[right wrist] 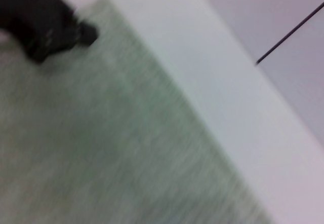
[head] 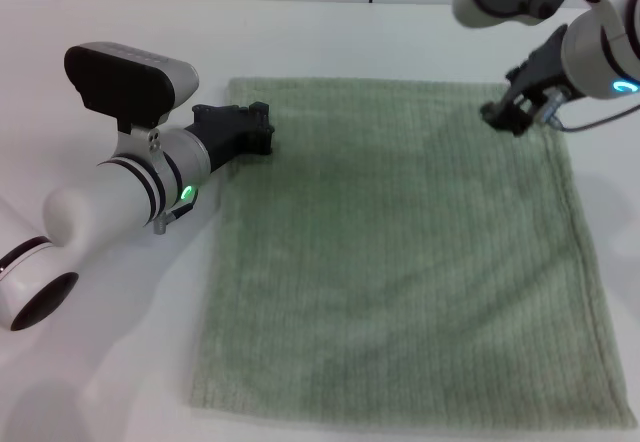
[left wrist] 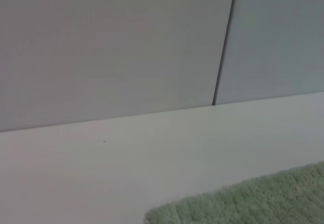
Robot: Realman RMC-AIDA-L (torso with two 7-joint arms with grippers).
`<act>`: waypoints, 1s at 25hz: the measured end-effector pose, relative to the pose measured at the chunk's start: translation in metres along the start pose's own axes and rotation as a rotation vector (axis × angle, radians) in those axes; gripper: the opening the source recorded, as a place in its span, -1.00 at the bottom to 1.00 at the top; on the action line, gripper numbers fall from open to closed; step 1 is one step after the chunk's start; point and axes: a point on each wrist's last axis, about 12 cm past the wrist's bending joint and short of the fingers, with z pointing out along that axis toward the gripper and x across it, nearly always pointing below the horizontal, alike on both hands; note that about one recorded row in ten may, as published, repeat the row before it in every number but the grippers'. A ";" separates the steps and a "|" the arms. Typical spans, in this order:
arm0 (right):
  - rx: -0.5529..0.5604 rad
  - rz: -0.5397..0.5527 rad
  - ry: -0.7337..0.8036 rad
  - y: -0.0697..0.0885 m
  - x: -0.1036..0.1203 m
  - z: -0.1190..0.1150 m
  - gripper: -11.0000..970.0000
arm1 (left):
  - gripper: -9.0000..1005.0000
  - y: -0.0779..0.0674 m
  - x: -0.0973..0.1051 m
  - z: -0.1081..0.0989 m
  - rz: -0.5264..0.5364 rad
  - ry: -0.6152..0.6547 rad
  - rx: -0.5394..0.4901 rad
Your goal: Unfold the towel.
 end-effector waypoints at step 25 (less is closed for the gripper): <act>0.437 0.199 -0.831 0.005 0.084 0.105 -0.13 | -0.76 0.024 0.008 -0.061 -0.074 -0.467 -0.014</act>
